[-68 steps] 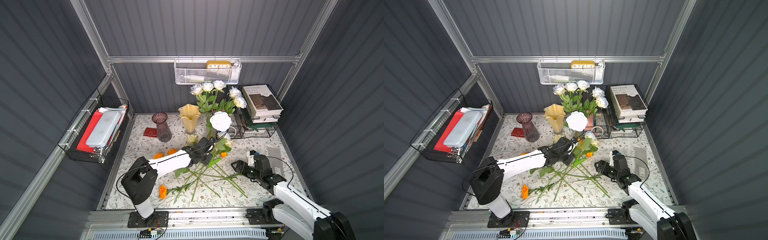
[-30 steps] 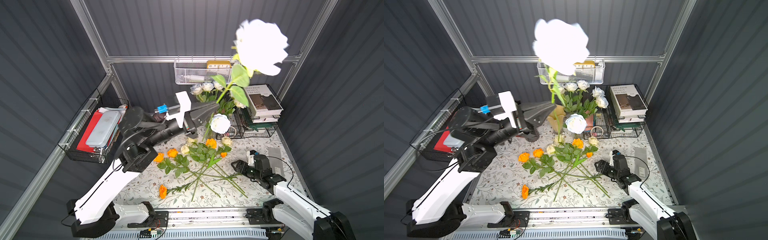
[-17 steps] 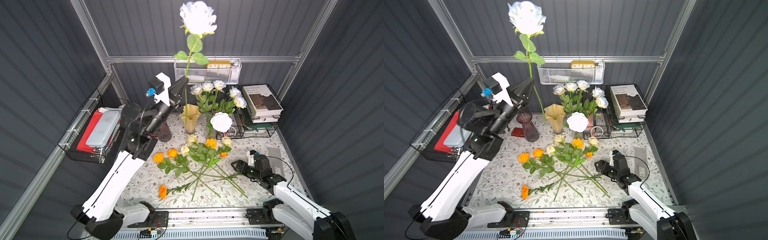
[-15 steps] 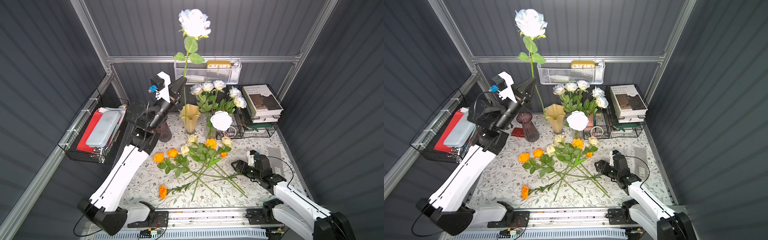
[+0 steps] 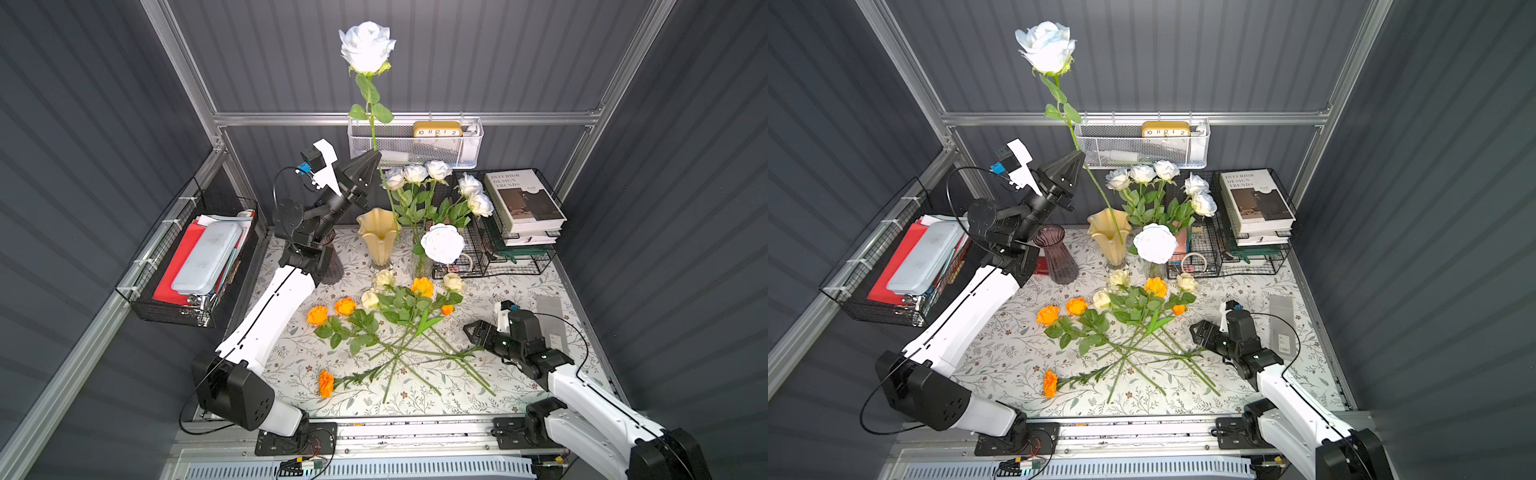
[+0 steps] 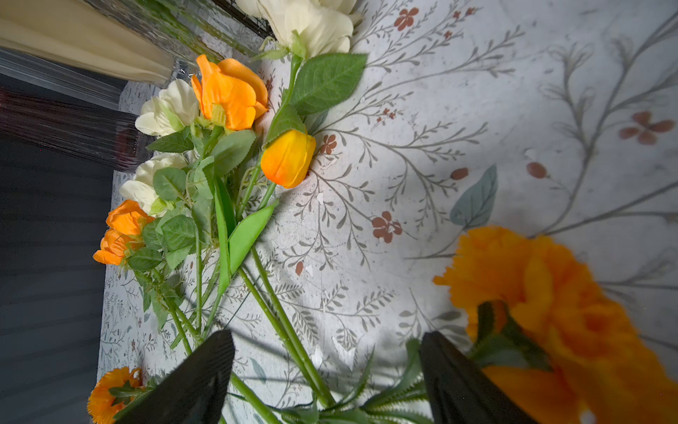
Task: Arrange the flowers in different vases according to their colors
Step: Insert the flower into the vase.
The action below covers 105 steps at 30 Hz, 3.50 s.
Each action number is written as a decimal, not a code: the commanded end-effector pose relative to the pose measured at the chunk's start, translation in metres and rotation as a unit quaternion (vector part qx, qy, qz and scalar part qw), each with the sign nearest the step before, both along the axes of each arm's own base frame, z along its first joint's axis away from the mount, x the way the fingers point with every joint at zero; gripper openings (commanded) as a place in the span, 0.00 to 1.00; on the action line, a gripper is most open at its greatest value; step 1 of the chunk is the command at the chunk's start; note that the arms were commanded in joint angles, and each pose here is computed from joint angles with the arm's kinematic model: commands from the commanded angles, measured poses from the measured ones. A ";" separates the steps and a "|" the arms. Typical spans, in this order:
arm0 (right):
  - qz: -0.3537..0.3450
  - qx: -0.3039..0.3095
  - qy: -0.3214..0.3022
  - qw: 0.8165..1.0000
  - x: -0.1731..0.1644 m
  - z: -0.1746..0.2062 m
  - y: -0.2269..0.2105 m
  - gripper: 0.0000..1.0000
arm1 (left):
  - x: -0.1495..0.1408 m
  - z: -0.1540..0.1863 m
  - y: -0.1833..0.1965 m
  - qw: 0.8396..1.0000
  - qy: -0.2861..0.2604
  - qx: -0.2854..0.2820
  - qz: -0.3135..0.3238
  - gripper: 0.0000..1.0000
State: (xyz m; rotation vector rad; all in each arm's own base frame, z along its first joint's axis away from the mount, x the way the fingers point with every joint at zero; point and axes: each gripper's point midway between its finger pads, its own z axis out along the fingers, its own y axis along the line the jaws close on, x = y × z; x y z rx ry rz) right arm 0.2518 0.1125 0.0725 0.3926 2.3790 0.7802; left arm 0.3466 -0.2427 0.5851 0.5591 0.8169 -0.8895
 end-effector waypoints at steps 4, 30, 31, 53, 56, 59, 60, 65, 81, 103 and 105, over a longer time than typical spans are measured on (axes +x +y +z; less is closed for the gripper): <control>0.010 0.000 0.011 1.000 -0.001 -0.004 0.003 0.84 | 0.014 -0.023 -0.014 0.998 -0.004 -0.022 -0.053 0.00; 0.015 0.003 0.017 1.000 0.000 -0.007 0.005 0.84 | 0.072 -0.062 -0.045 0.996 -0.004 -0.020 -0.082 0.00; 0.016 0.004 0.017 1.000 0.001 -0.007 0.006 0.84 | 0.073 -0.061 -0.045 0.996 -0.004 -0.020 -0.083 0.00; 0.021 0.006 0.012 1.000 0.000 -0.005 0.007 0.84 | 0.112 -0.147 -0.081 0.995 0.026 -0.007 -0.091 0.01; 0.021 0.006 0.011 1.000 0.000 -0.004 0.007 0.84 | 0.112 -0.157 -0.085 0.993 0.051 -0.001 -0.103 0.35; 0.023 0.006 0.009 1.000 0.000 -0.004 0.007 0.84 | 0.113 -0.165 -0.089 0.993 0.077 0.007 -0.095 0.62; 0.025 0.008 0.008 1.000 0.000 -0.003 0.008 0.85 | 0.112 -0.166 -0.091 0.992 0.081 0.014 -0.092 0.64; 0.027 0.006 0.009 1.000 0.000 -0.001 0.008 0.84 | 0.108 -0.172 -0.086 0.989 0.127 0.031 -0.073 0.72; 0.039 0.025 0.004 0.999 0.001 0.009 0.016 0.85 | 0.068 -0.229 -0.020 0.953 0.273 0.086 0.096 0.88; 0.192 -0.106 -0.041 0.975 -0.001 0.054 0.069 0.83 | -0.052 -0.301 0.085 0.869 0.448 0.068 0.200 0.90; 0.201 -0.136 -0.040 0.969 0.001 0.056 0.074 0.83 | -0.059 -0.303 0.087 0.868 0.455 0.060 0.190 0.89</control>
